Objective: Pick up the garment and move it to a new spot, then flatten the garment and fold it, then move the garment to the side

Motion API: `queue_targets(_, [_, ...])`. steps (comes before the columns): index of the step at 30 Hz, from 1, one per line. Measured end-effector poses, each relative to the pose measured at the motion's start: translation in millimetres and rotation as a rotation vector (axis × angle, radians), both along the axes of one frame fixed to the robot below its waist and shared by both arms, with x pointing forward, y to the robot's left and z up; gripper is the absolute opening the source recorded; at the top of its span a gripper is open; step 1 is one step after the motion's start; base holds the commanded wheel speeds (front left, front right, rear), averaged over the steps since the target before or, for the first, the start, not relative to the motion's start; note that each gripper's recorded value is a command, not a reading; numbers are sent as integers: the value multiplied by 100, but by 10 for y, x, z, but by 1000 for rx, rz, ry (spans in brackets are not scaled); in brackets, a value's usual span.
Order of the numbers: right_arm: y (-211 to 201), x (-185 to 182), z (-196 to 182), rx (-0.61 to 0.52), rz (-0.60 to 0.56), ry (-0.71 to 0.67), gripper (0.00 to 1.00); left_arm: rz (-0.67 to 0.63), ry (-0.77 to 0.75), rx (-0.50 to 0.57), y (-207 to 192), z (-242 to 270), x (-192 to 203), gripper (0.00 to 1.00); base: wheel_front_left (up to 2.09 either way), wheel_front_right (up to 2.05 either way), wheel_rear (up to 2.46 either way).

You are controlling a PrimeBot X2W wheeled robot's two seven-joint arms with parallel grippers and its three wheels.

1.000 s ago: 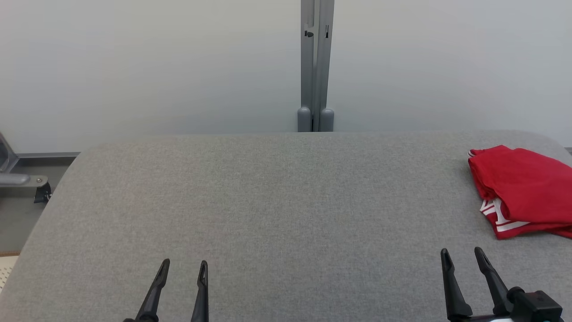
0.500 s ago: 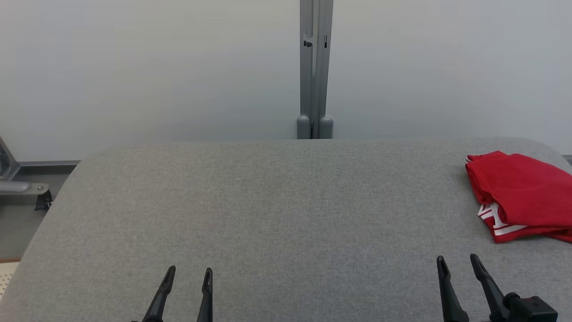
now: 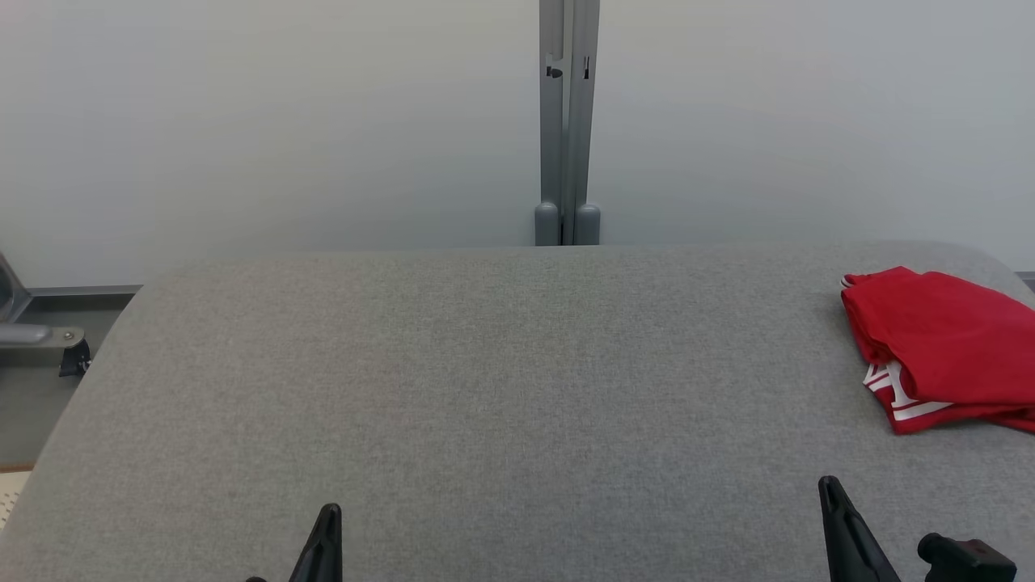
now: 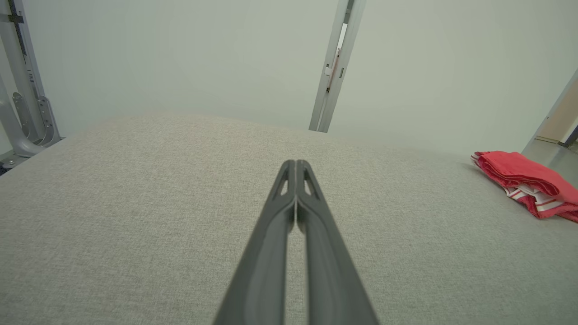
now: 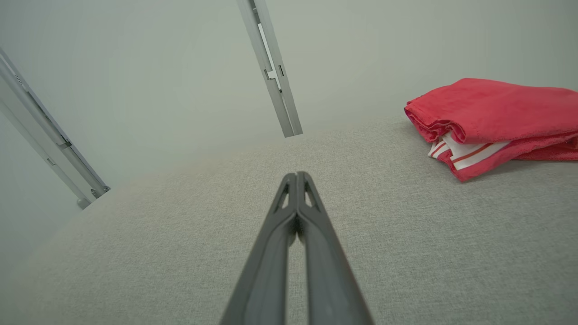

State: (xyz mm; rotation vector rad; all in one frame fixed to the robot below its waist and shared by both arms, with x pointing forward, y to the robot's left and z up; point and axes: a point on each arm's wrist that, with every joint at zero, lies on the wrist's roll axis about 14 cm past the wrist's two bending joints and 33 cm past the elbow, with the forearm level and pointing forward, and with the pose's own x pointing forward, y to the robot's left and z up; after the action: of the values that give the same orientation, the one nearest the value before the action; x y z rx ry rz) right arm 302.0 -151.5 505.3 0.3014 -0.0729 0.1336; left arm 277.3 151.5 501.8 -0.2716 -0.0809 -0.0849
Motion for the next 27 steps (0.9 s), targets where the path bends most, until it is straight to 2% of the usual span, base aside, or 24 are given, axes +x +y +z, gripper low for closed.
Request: queue_targets(27, [-187, 292, -3, 421, -52, 85, 0, 49, 77, -425, 261, -13, 339, 0, 0, 0, 0])
